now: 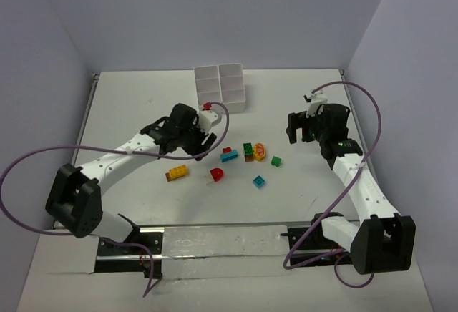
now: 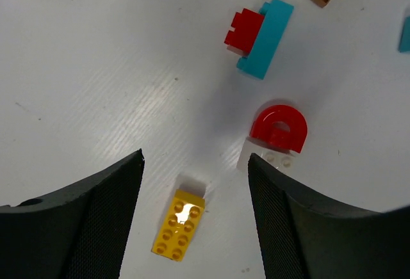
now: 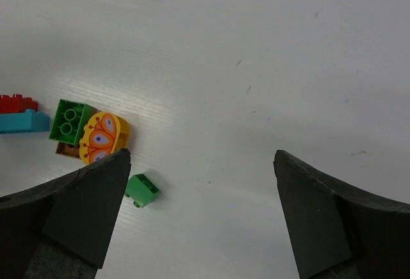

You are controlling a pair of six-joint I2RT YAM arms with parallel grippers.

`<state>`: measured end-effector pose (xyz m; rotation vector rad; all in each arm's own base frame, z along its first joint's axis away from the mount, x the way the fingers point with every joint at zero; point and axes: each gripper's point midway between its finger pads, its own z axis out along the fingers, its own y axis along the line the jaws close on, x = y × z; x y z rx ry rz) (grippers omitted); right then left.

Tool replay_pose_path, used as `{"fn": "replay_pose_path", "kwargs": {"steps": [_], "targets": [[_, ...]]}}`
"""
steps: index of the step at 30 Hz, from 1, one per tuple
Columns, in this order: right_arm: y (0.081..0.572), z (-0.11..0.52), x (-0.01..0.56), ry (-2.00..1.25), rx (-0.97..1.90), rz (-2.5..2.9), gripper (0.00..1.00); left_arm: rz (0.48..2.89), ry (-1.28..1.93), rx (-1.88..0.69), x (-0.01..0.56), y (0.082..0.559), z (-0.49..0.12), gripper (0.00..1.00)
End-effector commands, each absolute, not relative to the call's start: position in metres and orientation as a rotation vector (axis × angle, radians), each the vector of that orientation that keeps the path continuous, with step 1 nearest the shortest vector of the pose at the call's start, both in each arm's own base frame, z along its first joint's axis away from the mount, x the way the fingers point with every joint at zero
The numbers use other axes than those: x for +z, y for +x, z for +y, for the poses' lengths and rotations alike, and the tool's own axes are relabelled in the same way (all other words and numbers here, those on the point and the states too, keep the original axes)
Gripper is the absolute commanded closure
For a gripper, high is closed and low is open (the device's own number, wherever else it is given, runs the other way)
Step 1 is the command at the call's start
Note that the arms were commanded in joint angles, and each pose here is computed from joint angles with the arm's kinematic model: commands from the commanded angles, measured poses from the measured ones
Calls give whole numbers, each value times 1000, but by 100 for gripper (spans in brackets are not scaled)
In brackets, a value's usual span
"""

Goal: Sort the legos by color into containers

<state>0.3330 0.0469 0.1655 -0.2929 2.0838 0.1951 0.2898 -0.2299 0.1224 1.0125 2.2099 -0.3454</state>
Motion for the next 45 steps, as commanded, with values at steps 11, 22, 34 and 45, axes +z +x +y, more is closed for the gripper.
{"fn": "replay_pose_path", "kwargs": {"steps": [11, 22, 34, 45], "targets": [[344, 44, 179, -297, 177, 2060, 0, 2297, 1132, -378, 76, 285, -292, 32], [345, 45, 175, -301, 185, 2074, 0, 2219, 1225, -481, 72, 289, -321, 30], [344, 44, 176, -306, 173, 2070, 0, 2258, 1243, -465, 51, 302, -332, 36], [345, 44, 175, -303, 177, 2071, 0, 2257, 1256, -470, 44, 300, -331, 46]]}}
